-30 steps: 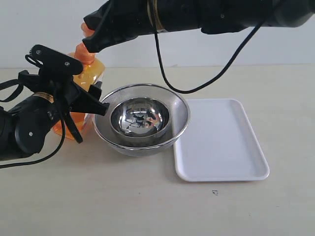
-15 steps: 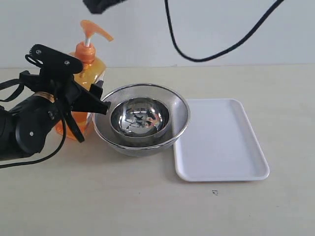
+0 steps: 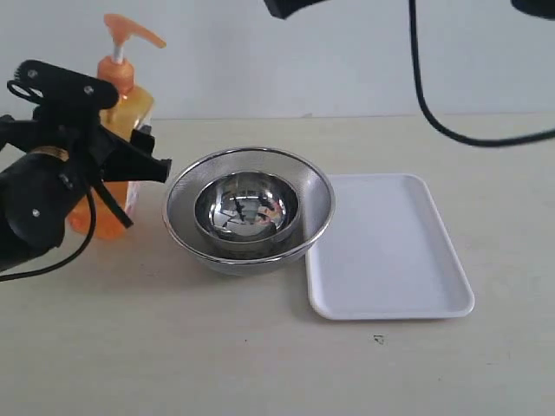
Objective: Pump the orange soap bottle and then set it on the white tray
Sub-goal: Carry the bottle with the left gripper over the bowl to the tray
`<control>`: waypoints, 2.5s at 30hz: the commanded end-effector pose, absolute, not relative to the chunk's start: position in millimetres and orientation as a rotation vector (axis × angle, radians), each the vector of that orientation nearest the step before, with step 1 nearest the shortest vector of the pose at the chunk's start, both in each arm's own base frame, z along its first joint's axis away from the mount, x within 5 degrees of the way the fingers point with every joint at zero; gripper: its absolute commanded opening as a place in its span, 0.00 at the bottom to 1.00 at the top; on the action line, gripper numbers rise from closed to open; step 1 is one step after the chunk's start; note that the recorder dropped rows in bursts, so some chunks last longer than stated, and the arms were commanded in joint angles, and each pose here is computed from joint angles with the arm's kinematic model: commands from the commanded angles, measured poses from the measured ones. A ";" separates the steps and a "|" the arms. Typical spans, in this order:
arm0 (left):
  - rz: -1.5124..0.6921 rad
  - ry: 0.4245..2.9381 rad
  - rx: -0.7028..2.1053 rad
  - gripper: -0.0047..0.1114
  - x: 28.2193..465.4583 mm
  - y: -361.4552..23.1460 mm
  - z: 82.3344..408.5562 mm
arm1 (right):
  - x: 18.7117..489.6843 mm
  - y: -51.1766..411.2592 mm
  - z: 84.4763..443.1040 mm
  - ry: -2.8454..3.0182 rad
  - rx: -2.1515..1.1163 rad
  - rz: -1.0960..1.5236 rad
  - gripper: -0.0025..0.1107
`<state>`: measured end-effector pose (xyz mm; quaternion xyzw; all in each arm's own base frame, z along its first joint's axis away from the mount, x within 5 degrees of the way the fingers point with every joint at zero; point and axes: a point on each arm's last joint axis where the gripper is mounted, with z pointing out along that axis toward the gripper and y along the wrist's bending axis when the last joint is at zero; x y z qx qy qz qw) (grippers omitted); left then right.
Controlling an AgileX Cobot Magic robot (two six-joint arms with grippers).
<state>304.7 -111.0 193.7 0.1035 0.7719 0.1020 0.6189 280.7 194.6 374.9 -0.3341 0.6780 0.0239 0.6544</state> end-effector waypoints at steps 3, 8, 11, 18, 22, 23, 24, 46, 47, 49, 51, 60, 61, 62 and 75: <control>0.252 1.561 0.186 0.08 285.4 -99.2 265.9 | 253.8 149.3 354.4 1.689 -0.523 -0.063 0.02; 0.089 1.480 0.280 0.08 262.0 -103.4 305.2 | 231.2 119.3 340.9 1.793 -0.351 -0.104 0.02; -0.047 1.475 0.354 0.08 253.1 -111.8 324.1 | 218.7 108.7 334.8 1.817 -0.320 -0.096 0.02; -0.261 1.488 0.432 0.08 256.1 -134.2 354.7 | 192.2 89.8 322.2 1.867 -0.250 -0.031 0.02; -0.340 1.429 0.549 0.08 254.7 -165.6 363.5 | 179.0 77.7 317.4 1.891 -0.212 -0.039 0.02; -0.359 1.422 0.572 0.08 254.4 -174.2 363.8 | 176.0 73.5 316.8 1.904 -0.179 -0.046 0.02; -0.383 1.421 0.585 0.08 256.3 -184.1 363.5 | 172.6 68.9 315.6 1.919 -0.143 -0.055 0.02; -0.604 1.456 0.733 0.08 307.4 -343.2 270.2 | 132.0 34.3 292.9 2.051 -0.032 -0.090 0.02; -0.611 1.447 0.733 0.08 308.1 -347.0 265.0 | 131.9 34.1 292.8 2.052 -0.031 -0.092 0.02; -0.622 1.429 0.730 0.08 308.8 -352.7 256.0 | 131.9 33.9 292.7 2.053 -0.030 -0.094 0.02; -0.622 1.429 0.739 0.08 309.8 -355.9 246.5 | 131.9 33.9 292.7 2.053 -0.039 -0.099 0.02; -0.634 1.555 0.748 0.08 313.6 -360.0 215.6 | 131.8 33.7 292.7 2.054 -0.045 -0.105 0.02; -0.632 1.561 0.751 0.08 313.6 -359.9 215.0 | 131.8 33.7 292.7 2.054 -0.045 -0.105 0.02; -0.629 1.570 0.755 0.08 313.6 -359.9 213.8 | 131.8 33.7 292.7 2.054 -0.045 -0.105 0.02; -0.655 1.636 0.730 0.49 313.4 -359.3 209.8 | 131.8 33.7 292.7 2.054 -0.052 -0.109 0.02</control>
